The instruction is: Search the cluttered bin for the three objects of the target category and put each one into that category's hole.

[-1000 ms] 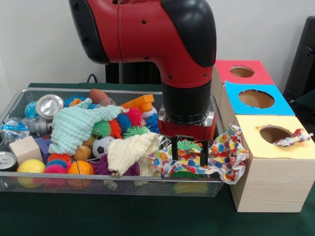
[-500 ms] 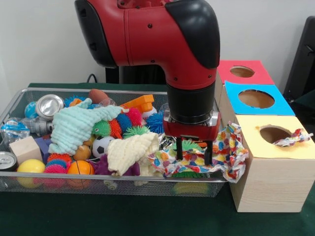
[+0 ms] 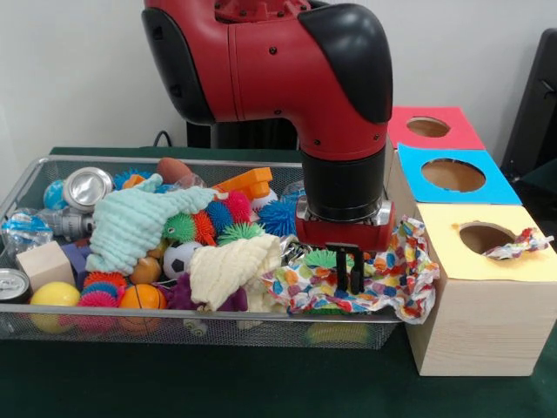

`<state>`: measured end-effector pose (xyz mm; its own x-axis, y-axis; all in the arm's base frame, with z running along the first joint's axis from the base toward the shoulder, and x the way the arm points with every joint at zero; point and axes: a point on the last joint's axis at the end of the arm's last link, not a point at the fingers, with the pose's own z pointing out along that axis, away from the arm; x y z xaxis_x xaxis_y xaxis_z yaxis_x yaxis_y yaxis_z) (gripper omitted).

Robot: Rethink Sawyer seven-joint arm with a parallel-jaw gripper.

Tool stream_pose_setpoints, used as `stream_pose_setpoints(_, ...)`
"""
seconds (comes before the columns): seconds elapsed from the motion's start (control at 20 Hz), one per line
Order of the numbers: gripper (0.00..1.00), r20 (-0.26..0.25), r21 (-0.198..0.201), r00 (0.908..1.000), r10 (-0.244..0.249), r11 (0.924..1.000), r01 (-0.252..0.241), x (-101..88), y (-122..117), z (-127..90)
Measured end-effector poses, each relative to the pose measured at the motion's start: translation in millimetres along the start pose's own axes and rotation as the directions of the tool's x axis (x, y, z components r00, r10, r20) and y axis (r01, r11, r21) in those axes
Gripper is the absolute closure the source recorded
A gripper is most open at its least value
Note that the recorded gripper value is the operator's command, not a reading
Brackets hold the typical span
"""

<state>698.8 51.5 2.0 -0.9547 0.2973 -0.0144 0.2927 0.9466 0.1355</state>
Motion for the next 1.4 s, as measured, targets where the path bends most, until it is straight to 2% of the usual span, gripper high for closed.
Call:
stream_pose_setpoints(0.55,1.0,0.007,-0.003,1.0,0.001,1.0,-0.001,1.9,-0.8,0.9)
stream_pose_setpoints(0.95,1.0,0.012,-0.004,0.9999,0.004,1.0,-0.003,-1.7,0.8,-10.0)
stream_pose_setpoints(1.15,1.0,-0.012,0.001,0.9999,0.009,1.0,-0.009,-2.1,2.3,-19.3)
stream_pose_setpoints(1.4,1.0,-0.069,0.018,0.9976,0.006,0.9998,-0.005,2.8,6.7,-31.2)
